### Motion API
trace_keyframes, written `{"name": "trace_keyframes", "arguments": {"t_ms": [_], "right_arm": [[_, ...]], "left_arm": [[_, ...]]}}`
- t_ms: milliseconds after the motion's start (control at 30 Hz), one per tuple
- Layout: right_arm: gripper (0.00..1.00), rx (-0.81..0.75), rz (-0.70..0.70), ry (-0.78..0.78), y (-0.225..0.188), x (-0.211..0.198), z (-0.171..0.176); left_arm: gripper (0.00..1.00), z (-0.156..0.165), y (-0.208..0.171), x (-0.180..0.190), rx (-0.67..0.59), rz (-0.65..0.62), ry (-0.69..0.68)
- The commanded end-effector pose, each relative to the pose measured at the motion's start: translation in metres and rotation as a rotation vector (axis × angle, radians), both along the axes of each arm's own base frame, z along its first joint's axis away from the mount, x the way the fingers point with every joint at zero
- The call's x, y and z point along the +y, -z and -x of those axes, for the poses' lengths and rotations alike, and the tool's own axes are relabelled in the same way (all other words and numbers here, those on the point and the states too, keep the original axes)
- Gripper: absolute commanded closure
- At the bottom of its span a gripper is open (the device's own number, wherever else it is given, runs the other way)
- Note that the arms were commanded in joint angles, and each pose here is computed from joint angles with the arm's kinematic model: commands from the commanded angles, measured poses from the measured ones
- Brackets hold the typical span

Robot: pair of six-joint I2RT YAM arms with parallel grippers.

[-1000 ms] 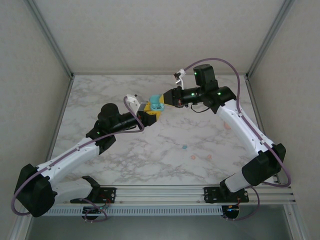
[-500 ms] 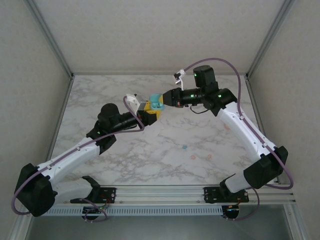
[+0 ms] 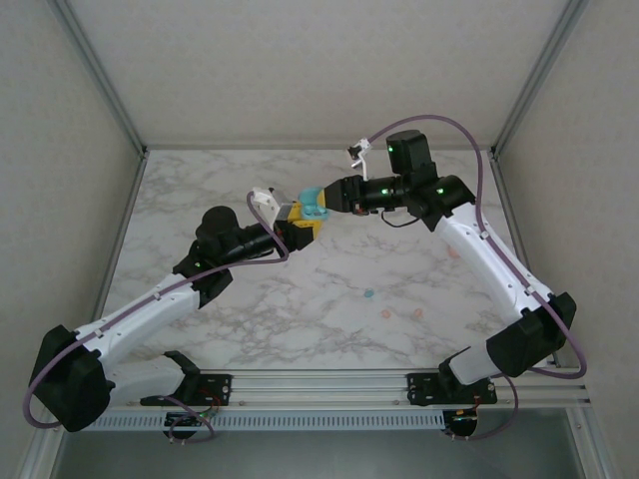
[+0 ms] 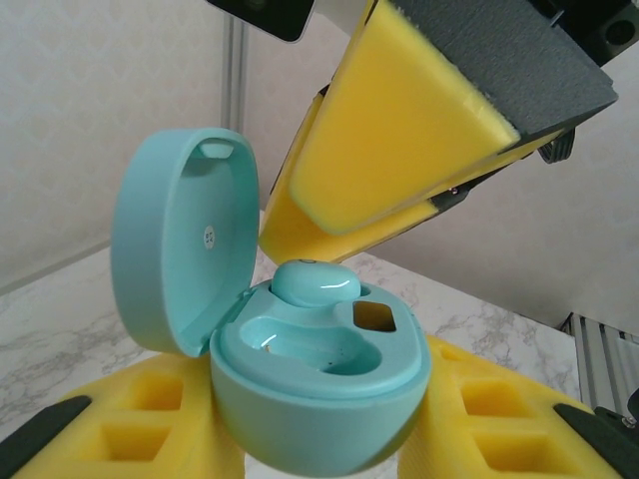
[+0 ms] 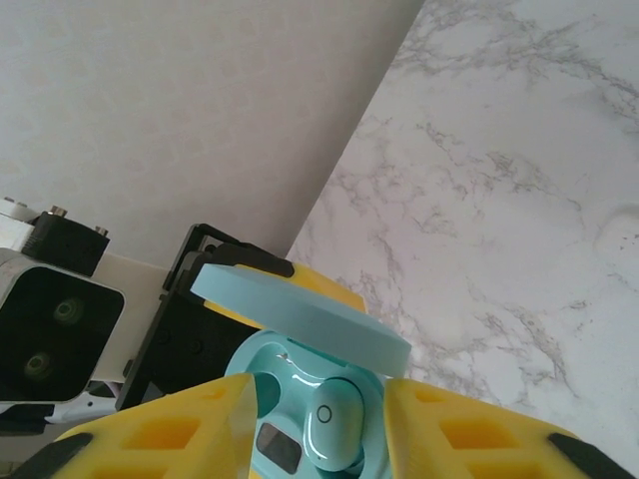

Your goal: Insert the wireless bluetooth earbuds into the charging case

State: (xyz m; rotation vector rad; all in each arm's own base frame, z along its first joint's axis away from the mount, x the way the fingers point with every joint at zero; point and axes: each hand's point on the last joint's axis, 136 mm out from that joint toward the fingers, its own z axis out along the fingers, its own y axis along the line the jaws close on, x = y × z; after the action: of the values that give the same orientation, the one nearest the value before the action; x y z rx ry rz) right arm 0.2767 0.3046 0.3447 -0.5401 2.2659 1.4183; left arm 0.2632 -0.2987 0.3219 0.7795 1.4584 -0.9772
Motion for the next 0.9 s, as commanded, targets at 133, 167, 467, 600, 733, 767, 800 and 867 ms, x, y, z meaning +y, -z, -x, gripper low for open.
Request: {"name": "trace_keyframes", "arguments": {"t_ms": [133,167,467,600,733,767,800,867], "right_arm": [[0.53,-0.076,0.012,0.049,-0.025,-0.011,0.003],[0.52,-0.088,0.014,0.052,-0.028,-0.013,0.005],[0.47,-0.257,0.096,0.305,-0.039,-0.065,0.002],[0.42,-0.279,0.226,0.543,-0.016,-0.109,-0.013],[0.41,-0.147,0.39,0.75,0.038,-0.158,-0.022],[0.42,-0.092,0.408,0.77,0.053,-0.165,-0.023],[0.42,-0.046,0.418,0.77,0.067,-0.168,-0.023],[0.43,0.078,0.44,0.767,0.101,-0.173,-0.021]], "left_arm": [[0.79,0.011,-0.032,-0.004,-0.082,0.051,0.035],[0.79,0.01,-0.031,-0.003,-0.084,0.045,0.029],[0.79,0.008,-0.027,0.007,-0.092,0.027,-0.03],[0.79,0.009,-0.028,0.01,-0.101,0.032,-0.043],[0.79,0.01,-0.032,0.013,-0.111,0.037,-0.056],[0.79,0.011,-0.033,0.014,-0.113,0.039,-0.056],[0.79,0.012,-0.034,0.015,-0.114,0.041,-0.058],[0.79,0.013,-0.035,0.016,-0.115,0.04,-0.06]]}}
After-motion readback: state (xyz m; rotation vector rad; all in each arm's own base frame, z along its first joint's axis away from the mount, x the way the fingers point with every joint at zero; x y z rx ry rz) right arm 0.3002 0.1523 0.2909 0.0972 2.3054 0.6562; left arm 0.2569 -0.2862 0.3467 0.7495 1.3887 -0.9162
